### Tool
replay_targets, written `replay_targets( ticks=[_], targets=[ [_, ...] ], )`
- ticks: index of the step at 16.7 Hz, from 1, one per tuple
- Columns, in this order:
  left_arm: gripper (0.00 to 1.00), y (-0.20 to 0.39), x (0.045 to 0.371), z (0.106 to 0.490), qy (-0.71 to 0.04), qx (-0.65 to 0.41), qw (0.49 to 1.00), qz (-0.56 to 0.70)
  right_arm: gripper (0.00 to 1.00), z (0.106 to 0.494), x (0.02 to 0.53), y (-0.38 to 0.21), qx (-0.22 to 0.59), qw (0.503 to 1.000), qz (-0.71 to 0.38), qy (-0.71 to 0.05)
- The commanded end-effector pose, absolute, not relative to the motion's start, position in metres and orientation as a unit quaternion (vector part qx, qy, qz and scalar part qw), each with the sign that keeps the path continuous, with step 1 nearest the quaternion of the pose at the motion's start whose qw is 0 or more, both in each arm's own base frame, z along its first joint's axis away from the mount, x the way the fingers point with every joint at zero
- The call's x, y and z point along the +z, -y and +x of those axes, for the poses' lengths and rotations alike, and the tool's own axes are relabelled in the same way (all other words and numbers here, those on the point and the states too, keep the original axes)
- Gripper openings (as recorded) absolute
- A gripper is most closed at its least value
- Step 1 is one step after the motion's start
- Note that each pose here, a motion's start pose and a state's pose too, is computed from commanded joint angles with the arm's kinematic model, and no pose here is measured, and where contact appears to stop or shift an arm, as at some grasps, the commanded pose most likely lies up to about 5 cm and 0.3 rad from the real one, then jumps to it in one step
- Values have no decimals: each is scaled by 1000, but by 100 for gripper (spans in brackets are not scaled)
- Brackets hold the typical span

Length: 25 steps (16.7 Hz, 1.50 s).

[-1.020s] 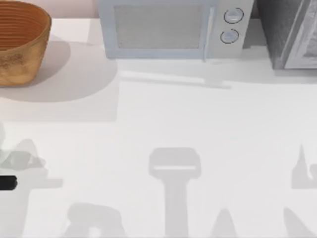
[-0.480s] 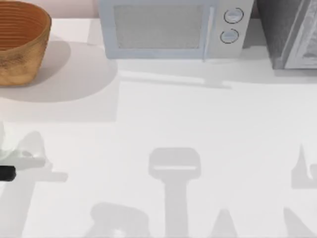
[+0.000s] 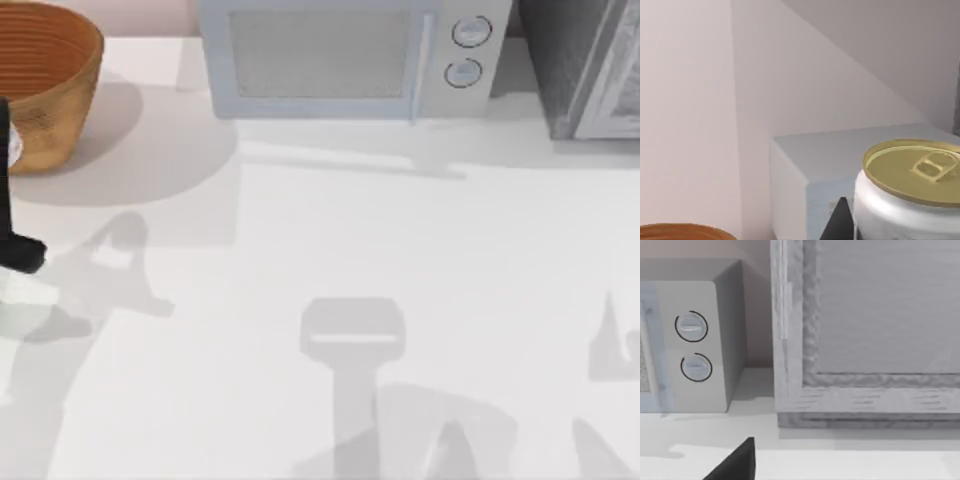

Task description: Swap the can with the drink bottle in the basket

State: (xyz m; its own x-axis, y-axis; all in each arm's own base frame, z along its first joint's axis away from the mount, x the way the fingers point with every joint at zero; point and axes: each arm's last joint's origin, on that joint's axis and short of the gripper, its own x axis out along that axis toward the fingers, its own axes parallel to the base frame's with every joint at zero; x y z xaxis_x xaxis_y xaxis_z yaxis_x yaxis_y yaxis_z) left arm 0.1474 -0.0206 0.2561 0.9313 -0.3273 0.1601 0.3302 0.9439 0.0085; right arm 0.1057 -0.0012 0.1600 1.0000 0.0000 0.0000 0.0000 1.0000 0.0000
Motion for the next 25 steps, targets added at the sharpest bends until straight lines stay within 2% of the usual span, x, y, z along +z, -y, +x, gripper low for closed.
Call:
replay_targets(
  ticks=[6,12,19,25],
  targets=[
    [0,36,287,193,103,-257,961,-5,100,106,160,1,0,1000,0,0],
    [0,56,296,246,116,-339,934,5,100,106,160,1,0,1000,0,0],
    [0,83,282,306,127,-427,895,21,100,106,160,1,0,1000,0,0],
    [0,107,248,351,123,-491,862,29,100,106,160,1,0,1000,0,0]
  ],
)
